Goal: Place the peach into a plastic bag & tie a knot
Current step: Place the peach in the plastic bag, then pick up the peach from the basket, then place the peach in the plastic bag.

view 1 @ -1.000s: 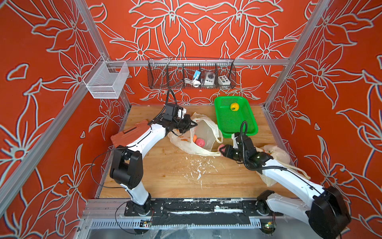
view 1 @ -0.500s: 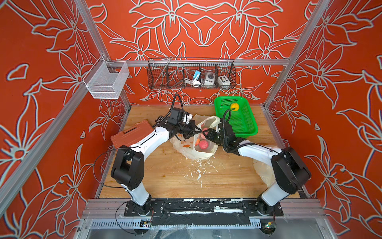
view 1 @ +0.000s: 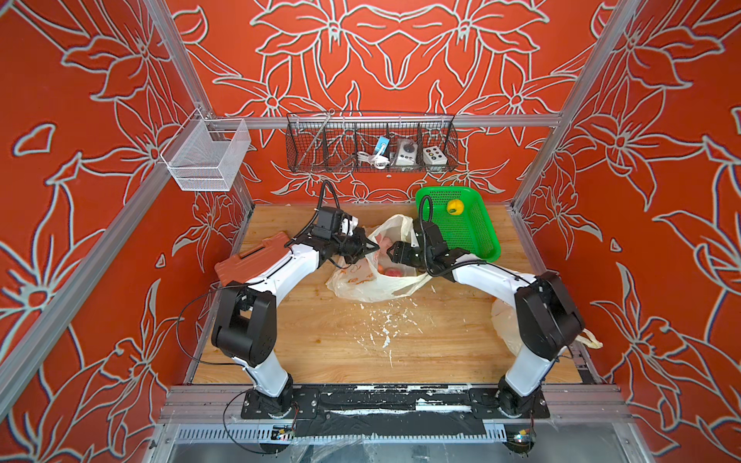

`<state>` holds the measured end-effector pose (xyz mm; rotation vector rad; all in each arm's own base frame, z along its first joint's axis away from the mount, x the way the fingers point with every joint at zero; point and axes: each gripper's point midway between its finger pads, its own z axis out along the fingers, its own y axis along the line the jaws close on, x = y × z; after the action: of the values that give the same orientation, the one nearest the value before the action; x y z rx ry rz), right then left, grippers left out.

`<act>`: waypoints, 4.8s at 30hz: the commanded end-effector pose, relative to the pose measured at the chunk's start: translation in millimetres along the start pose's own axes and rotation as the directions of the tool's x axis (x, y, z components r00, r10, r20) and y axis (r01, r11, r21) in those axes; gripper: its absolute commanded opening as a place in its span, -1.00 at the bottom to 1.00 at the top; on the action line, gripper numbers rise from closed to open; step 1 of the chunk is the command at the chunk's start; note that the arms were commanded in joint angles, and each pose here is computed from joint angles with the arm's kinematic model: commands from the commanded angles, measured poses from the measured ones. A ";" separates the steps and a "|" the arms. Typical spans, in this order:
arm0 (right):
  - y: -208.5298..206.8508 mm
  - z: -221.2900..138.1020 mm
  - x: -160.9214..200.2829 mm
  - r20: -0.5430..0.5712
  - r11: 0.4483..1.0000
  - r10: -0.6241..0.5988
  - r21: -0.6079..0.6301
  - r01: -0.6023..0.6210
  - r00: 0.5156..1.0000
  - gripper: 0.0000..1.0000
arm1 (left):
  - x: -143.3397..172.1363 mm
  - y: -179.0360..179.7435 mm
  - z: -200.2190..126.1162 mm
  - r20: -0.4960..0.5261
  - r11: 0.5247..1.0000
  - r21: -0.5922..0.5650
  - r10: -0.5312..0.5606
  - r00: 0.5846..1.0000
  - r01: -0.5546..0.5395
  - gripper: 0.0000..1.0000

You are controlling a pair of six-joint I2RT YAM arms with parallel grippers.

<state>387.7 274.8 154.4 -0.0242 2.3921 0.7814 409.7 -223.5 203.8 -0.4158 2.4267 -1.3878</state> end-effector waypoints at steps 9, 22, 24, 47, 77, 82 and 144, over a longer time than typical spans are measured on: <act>-92.4 -93.1 11.8 -0.070 0.985 0.116 0.139 -0.105 0.991 0.14 | -33.7 -7.9 -16.4 0.107 0.999 0.043 -0.020 0.994 0.015 -1.00; -214.3 -51.8 -153.5 0.300 0.844 0.195 0.433 -0.316 0.934 0.51 | -23.9 -2.5 -18.4 0.085 0.999 0.040 -0.024 0.996 0.021 -1.00; -228.0 -34.4 -173.0 0.329 0.833 0.181 0.451 -0.322 0.927 0.59 | -19.8 -0.8 -19.0 0.074 0.999 0.035 -0.023 0.997 0.020 -1.00; -321.7 99.0 -236.6 0.390 0.807 0.172 0.470 -0.356 0.904 0.30 | 0.0 14.4 -19.8 0.010 1.000 -0.010 0.008 1.000 -0.008 -1.00; -88.7 -121.4 6.4 0.080 0.983 0.044 0.176 -0.057 0.996 -0.51 | -5.0 -31.6 -37.3 0.033 0.993 0.091 0.077 0.996 -0.080 -1.00; -62.0 -116.7 84.2 -0.054 0.994 0.082 0.073 -0.078 0.995 -0.62 | -4.3 -32.5 -31.7 0.021 0.992 0.089 0.084 0.996 -0.086 -1.00; 51.7 -122.3 39.0 0.092 0.551 -0.823 -0.105 0.828 0.560 0.21 | -2.6 -20.0 -19.7 -0.216 0.967 0.123 0.248 0.944 -0.225 -1.00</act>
<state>264.6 259.3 224.9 -1.1230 1.9610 0.5375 407.1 -215.8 228.5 0.0320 2.4828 -1.4855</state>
